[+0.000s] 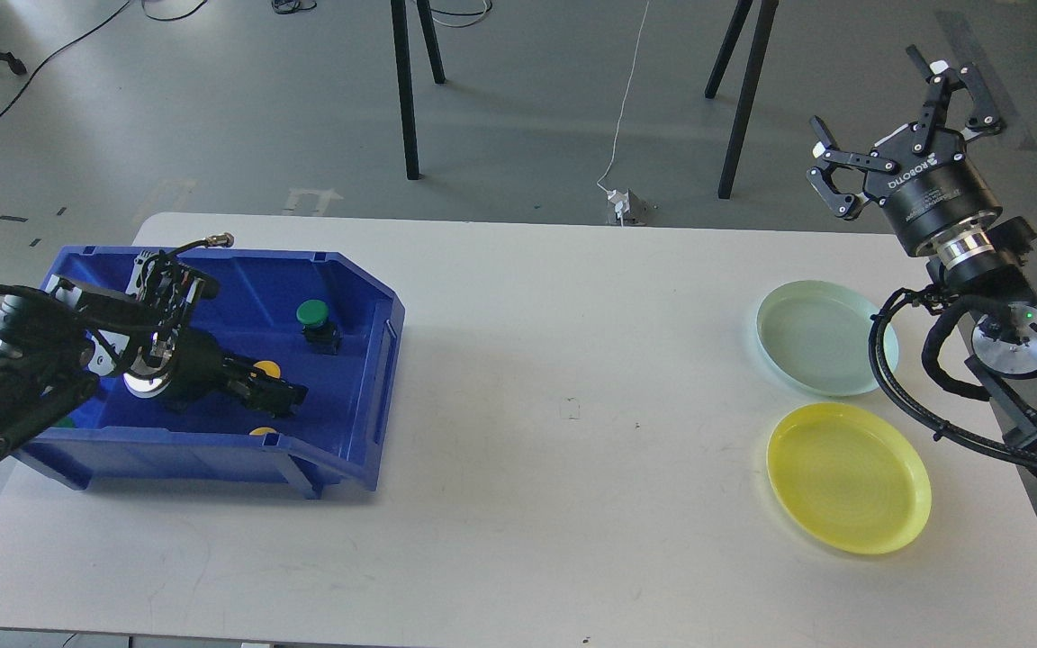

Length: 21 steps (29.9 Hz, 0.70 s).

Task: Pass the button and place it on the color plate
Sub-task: 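Lower the left gripper into the bin and grasp a yellow button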

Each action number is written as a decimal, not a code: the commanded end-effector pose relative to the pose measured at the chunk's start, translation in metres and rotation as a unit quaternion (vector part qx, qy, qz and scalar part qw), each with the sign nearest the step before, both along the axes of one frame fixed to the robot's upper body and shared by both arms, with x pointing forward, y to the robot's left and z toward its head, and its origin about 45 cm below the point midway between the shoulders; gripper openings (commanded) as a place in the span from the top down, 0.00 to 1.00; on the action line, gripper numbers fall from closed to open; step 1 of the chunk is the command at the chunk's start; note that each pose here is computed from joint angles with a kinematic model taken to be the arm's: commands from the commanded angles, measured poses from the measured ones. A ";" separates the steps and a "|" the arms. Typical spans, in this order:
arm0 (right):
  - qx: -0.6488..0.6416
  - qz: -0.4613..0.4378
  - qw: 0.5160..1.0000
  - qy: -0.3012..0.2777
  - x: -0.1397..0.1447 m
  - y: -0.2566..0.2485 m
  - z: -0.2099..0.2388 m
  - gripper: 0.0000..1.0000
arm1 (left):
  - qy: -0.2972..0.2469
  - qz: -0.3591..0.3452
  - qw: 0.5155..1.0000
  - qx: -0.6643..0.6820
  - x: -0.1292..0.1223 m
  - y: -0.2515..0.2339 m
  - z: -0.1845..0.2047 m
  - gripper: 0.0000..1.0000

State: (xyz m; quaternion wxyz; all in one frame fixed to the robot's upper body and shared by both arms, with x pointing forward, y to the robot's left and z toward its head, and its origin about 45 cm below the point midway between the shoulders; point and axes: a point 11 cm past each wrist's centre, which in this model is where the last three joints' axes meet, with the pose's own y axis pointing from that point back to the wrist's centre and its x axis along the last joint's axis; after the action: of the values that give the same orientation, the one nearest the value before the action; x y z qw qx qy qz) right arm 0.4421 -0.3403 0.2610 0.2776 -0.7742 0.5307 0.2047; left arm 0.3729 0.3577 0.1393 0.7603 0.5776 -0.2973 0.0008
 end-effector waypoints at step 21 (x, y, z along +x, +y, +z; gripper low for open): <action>0.009 0.005 1.000 0.000 -0.006 0.004 -0.005 0.01 | -0.010 0.006 1.000 0.001 0.001 0.012 0.013 0.96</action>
State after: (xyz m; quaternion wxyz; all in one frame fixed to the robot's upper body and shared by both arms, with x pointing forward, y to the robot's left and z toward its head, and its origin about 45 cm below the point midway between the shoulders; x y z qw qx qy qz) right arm 0.4382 -0.3403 0.2560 0.2825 -0.7711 0.5311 0.2084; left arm 0.3744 0.3578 0.1441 0.7604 0.5756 -0.3008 0.0035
